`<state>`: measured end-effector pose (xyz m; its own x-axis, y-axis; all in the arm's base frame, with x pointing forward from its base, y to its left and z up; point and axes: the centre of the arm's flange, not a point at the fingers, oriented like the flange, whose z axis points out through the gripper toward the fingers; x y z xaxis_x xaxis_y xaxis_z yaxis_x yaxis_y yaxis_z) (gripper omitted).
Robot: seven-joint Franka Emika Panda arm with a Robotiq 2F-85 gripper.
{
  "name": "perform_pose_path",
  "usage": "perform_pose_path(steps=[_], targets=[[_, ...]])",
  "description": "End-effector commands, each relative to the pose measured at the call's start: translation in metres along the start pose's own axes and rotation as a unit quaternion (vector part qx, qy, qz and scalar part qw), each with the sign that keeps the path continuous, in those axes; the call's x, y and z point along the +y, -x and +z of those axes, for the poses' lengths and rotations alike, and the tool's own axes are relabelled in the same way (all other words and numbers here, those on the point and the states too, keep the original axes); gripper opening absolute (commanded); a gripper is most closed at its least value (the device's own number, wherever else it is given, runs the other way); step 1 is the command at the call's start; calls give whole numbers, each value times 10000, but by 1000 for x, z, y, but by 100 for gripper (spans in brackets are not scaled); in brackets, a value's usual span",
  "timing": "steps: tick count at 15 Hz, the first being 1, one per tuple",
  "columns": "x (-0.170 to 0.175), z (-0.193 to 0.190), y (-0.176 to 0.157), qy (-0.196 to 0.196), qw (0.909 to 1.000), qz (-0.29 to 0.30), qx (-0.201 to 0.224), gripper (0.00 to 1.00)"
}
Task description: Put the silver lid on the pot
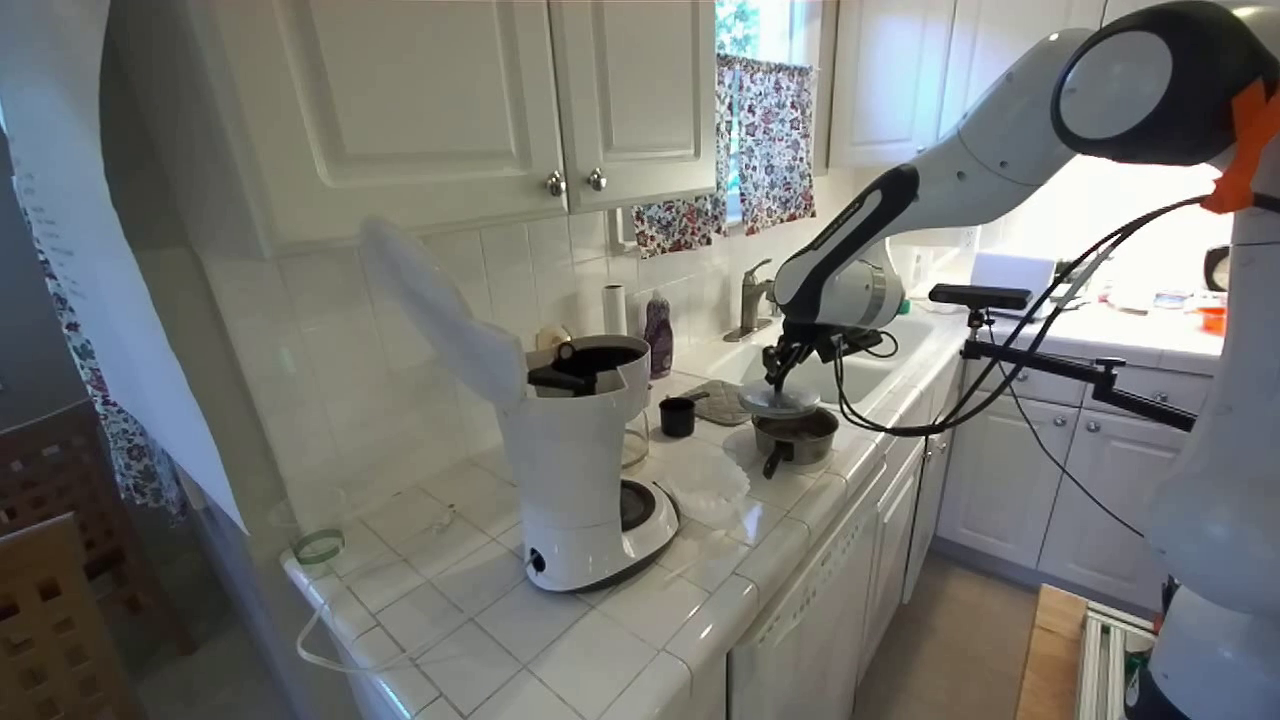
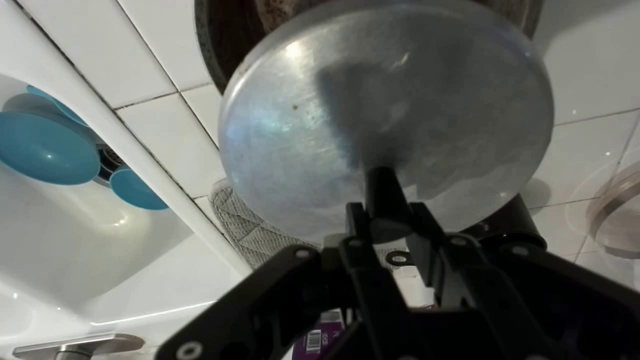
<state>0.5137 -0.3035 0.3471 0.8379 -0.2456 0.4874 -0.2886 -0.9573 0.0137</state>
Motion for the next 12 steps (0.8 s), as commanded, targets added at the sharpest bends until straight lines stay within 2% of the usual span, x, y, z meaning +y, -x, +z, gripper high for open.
perform_pose_path(steps=[1, 12], targets=[[-3, -11, 18, -18, 9999, 127, 44, 6], [-5, -11, 39, 52, 9999, 149, -13, 6]])
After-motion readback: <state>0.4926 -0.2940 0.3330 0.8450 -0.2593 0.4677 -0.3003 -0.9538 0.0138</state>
